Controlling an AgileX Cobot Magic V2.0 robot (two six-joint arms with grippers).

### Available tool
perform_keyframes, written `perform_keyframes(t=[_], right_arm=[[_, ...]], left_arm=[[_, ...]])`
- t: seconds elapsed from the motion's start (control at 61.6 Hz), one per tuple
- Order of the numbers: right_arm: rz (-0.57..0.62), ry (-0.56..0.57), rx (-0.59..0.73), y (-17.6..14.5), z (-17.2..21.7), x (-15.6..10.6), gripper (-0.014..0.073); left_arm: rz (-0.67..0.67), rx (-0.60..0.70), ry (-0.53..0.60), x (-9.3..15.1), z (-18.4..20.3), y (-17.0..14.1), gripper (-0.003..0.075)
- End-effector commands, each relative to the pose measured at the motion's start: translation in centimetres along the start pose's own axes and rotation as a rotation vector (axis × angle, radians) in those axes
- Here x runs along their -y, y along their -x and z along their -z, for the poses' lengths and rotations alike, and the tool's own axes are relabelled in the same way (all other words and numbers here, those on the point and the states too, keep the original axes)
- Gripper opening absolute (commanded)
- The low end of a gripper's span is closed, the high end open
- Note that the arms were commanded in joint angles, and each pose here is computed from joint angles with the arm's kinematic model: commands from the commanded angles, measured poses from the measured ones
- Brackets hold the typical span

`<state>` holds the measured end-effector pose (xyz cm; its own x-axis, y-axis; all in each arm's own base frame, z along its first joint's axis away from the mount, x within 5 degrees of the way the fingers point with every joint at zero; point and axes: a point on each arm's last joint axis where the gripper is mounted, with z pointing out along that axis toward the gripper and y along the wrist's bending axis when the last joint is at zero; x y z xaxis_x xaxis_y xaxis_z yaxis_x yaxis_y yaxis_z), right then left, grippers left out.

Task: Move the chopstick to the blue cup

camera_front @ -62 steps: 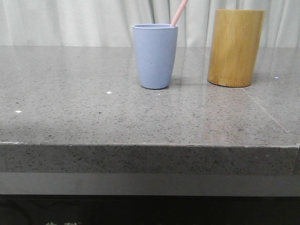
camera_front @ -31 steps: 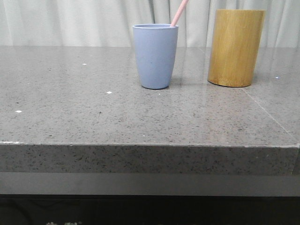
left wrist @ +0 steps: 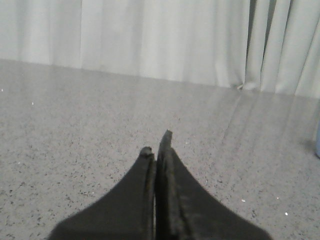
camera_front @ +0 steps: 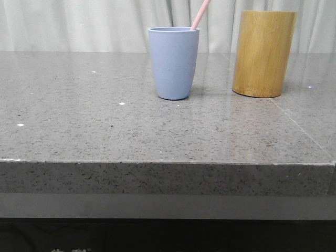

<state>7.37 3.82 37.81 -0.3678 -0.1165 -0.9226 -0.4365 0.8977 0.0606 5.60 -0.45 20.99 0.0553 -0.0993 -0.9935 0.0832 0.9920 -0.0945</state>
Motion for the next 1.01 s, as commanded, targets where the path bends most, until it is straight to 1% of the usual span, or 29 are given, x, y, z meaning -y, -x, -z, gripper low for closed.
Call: perform_keyframes(t=[0.0,0.26,0.357,0.438,0.616,0.746,0.876,0.99], right_arm=[[0.009,-0.006,0.098,1.33,0.49,0.01,-0.0067],[0.009,-0.006,0.098,1.33,0.49,0.01,-0.0067],[0.009,-0.006,0.098,1.33,0.49,0.01,-0.0067],[0.009,-0.006,0.098,1.33,0.49,0.01,-0.0067],[0.009,-0.006,0.098,1.33,0.49,0.01,-0.0067],[0.009,-0.006,0.098,1.33,0.49,0.01,-0.0067],[0.009,-0.006,0.098,1.33,0.49,0.01,-0.0067],[0.009,-0.006,0.098,1.33,0.49,0.01,-0.0067]], left_arm=[[0.014,0.101,0.015,-0.14,0.22,0.52,-0.0019],[0.013,0.098,0.020,-0.17,0.18,0.50,-0.0019],[0.039,0.093,0.017,-0.16,0.18,0.46,-0.0019],[0.017,0.093,0.013,-0.11,0.18,0.46,-0.0019],[0.029,0.097,0.011,-0.10,0.21,0.48,-0.0019],[0.020,0.097,0.011,-0.10,0.21,0.48,-0.0019],[-0.039,0.097,0.014,-0.10,0.21,0.48,-0.0019],[-0.033,0.097,0.014,-0.10,0.21,0.48,-0.0019]])
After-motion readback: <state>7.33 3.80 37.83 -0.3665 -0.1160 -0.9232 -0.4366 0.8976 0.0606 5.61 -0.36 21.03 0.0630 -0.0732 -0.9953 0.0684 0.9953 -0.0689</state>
